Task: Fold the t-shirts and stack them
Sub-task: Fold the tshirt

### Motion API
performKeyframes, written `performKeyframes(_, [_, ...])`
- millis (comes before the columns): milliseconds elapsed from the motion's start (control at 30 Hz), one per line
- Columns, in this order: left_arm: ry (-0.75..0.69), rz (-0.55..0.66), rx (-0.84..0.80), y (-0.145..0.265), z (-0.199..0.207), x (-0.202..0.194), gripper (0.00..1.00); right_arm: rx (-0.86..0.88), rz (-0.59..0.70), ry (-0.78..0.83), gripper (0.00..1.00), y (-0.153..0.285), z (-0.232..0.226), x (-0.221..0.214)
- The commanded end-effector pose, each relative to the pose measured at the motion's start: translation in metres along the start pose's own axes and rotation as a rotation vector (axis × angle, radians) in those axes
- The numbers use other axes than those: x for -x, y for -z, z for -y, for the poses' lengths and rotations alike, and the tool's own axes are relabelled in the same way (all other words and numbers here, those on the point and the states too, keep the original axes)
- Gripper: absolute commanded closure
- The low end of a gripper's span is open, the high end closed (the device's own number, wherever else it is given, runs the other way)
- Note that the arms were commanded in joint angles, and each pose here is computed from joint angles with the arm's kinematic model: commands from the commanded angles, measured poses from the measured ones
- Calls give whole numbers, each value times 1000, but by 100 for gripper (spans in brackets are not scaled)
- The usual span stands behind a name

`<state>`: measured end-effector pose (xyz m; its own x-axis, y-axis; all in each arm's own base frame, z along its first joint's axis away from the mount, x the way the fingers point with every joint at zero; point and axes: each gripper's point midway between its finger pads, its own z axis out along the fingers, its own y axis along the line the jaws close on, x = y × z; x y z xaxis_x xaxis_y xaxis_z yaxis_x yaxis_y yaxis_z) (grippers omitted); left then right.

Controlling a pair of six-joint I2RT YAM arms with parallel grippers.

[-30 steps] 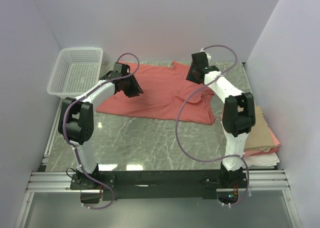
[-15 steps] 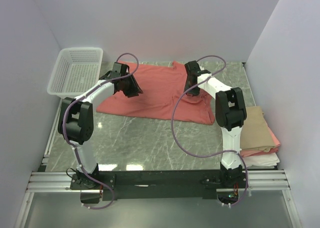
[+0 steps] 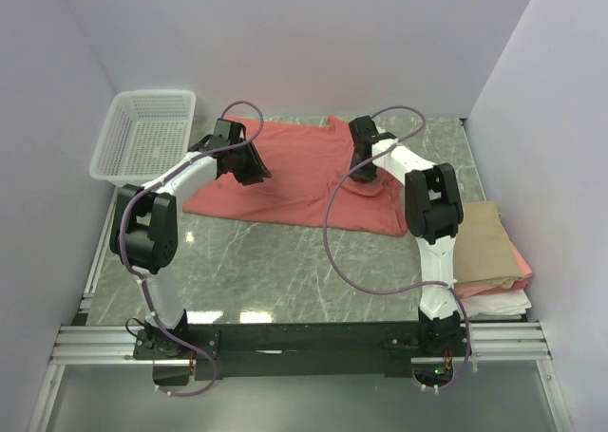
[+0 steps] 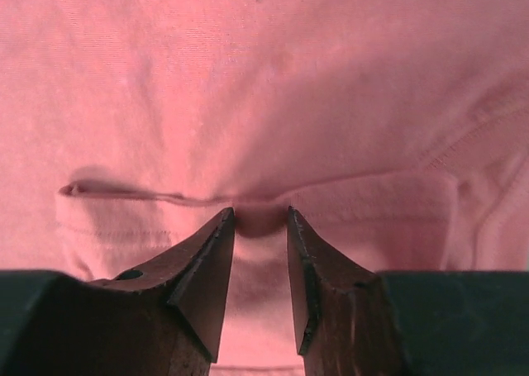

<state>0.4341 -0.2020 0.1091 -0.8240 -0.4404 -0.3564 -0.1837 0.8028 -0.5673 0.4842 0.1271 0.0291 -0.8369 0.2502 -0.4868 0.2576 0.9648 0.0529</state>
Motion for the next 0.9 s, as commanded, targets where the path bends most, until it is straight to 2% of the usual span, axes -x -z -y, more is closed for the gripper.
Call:
performKeyframes(0, [-18, 22, -35, 9, 9, 5, 62, 4, 3, 7, 61, -1, -5, 6])
performKeyframes(133, [-17, 22, -37, 9, 9, 5, 62, 5, 3, 4, 64, -3, -5, 6])
performKeyframes(167, [-18, 22, -37, 9, 9, 5, 62, 3, 3, 3, 68, -3, -4, 5])
performKeyframes(200, [-18, 22, -37, 9, 9, 5, 62, 2, 7, 1, 78, -2, -4, 6])
performKeyframes(300, [-18, 21, -34, 9, 8, 5, 63, -2, 23, -8, 92, 1, -2, 9])
performKeyframes(367, [-19, 21, -32, 8, 8, 5, 62, -1, 47, -16, 96, 8, -2, 16])
performKeyframes(867, [-16, 20, -25, 7, 5, 4, 63, 19, 209, -41, 99, 35, -5, 58])
